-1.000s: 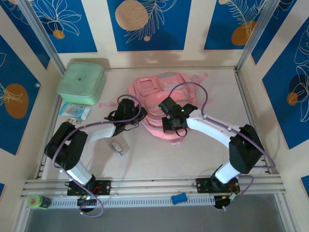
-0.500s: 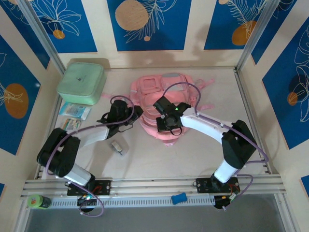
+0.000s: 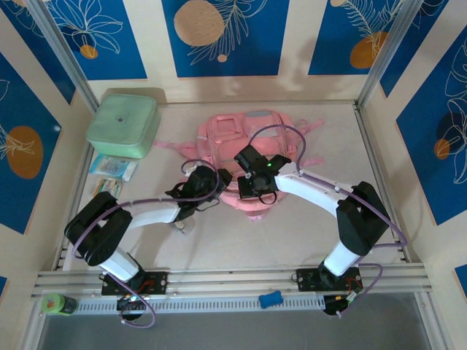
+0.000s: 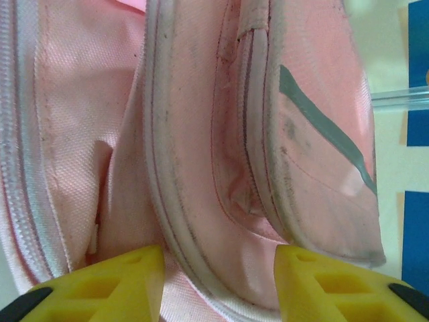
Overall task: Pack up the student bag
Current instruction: Zip the student bag at the center of the table.
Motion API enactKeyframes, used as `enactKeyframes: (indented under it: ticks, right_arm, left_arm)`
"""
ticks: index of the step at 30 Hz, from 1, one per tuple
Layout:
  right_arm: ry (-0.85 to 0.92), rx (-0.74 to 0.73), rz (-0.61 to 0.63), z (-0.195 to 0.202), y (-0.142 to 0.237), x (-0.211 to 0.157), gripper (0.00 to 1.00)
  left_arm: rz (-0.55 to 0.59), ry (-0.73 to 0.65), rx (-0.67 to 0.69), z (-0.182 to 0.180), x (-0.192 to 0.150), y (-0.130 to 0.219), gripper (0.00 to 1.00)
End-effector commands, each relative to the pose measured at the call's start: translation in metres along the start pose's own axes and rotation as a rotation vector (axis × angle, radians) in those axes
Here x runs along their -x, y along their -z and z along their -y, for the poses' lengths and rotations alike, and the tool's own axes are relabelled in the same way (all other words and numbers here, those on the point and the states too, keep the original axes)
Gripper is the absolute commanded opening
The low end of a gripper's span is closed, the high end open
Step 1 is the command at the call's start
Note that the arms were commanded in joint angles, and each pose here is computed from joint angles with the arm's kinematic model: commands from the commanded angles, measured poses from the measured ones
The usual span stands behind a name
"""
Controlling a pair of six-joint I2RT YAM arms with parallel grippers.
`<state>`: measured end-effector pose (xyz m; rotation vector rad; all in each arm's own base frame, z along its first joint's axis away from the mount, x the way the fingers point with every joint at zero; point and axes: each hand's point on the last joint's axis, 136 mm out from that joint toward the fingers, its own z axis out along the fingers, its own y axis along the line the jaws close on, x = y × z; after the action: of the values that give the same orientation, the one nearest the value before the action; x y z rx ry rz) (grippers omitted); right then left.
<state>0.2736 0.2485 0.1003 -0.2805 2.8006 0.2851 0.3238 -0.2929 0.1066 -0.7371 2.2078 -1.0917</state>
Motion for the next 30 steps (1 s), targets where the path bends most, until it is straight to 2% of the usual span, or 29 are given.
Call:
enactKeyframes:
  ticks: [1, 4, 13, 18, 24, 28, 30]
  right_arm:
    - [-0.016, 0.031, 0.007, -0.003, 0.008, -0.001, 0.00]
    - [-0.010, 0.034, 0.002, -0.004, 0.003, -0.002, 0.00]
    - [0.025, 0.030, -0.003, -0.007, -0.011, 0.002, 0.00]
    - [0.028, -0.009, -0.011, -0.003, -0.022, 0.005, 0.13]
    - [0.019, -0.017, 0.003, -0.002, -0.032, 0.006, 0.24]
    - [0.018, -0.035, 0.021, 0.000, -0.038, 0.009, 0.22]
    - [0.018, -0.044, 0.045, -0.001, -0.036, 0.014, 0.17]
  left_arm:
    - [0.092, 0.027, 0.035, -0.001, 0.004, 0.001, 0.41]
    - [0.114, 0.029, 0.068, -0.009, 0.008, -0.002, 0.39]
    - [0.127, 0.001, 0.071, -0.006, 0.010, -0.010, 0.13]
    - [0.127, -0.011, 0.056, 0.000, 0.011, -0.010, 0.00]
    - [0.128, -0.025, 0.046, 0.006, 0.012, -0.007, 0.00]
    - [0.122, -0.033, 0.039, 0.011, 0.012, -0.006, 0.00]
    - [0.122, -0.037, 0.031, 0.015, 0.013, -0.005, 0.00]
